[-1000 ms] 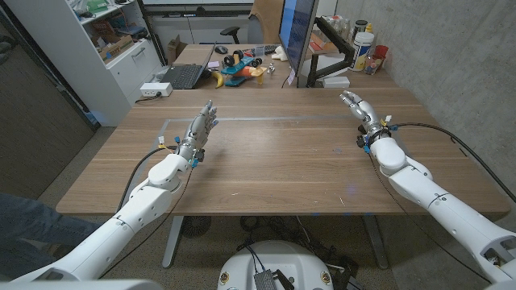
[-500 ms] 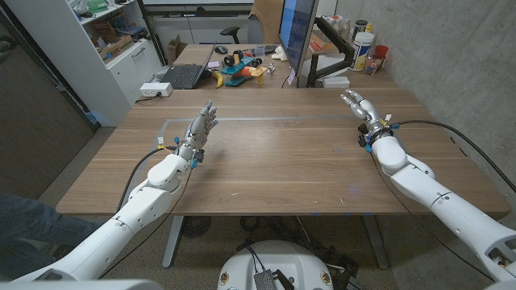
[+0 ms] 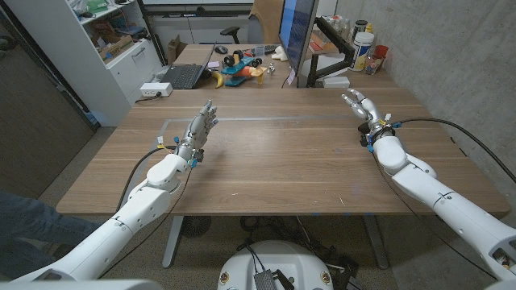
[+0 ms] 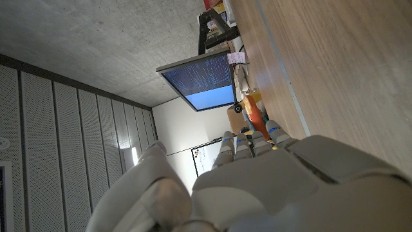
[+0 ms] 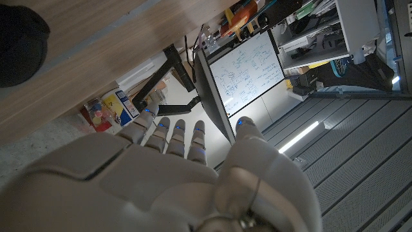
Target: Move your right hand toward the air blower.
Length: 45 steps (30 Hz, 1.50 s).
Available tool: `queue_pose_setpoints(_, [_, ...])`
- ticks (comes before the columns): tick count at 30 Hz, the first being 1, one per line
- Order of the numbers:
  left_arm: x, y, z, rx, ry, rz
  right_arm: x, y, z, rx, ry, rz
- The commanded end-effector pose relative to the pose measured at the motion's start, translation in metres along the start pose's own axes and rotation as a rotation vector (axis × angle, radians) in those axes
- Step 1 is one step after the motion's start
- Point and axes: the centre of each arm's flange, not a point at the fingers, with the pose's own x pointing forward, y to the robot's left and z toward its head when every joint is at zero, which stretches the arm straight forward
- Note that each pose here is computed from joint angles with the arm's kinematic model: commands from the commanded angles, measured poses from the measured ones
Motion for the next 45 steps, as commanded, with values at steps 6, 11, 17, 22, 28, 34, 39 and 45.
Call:
queue_pose_setpoints(6, [0.001, 0.0015, 0.0026, 0.007, 0.002, -0.006, -0.0009, -0.006, 0.001, -0.106, 0.003, -0.023])
queue_pose_setpoints(11, [0.0009, 0.0014, 0.0019, 0.007, 0.005, -0.006, 0.0004, -0.0068, -0.0004, -0.133, 0.006, -0.02])
queue_pose_setpoints(17, [0.0002, 0.0028, 0.0003, 0.004, 0.009, -0.003, 0.002, -0.0075, -0.0004, -0.165, 0.005, -0.027])
queue_pose_setpoints(22, [-0.0005, 0.0038, 0.0003, 0.004, 0.006, -0.001, 0.0034, -0.0072, -0.0004, -0.195, 0.004, -0.021])
queue_pose_setpoints(28, [-0.0009, 0.0044, -0.0001, 0.001, 0.004, 0.001, 0.0041, -0.0074, 0.0001, -0.21, 0.002, -0.03])
queue_pose_setpoints(34, [-0.0008, 0.0047, -0.0007, 0.0, 0.002, 0.0, 0.0042, -0.0067, 0.0014, -0.238, -0.006, -0.032])
queue_pose_setpoints(39, [-0.0015, 0.0056, -0.0012, 0.0, 0.002, 0.0, 0.0041, -0.0077, 0.0018, -0.256, -0.003, -0.036])
queue_pose_setpoints(45, [-0.0021, 0.0064, -0.0012, 0.001, 0.002, 0.0, 0.0016, -0.0118, 0.0054, -0.276, -0.012, -0.044])
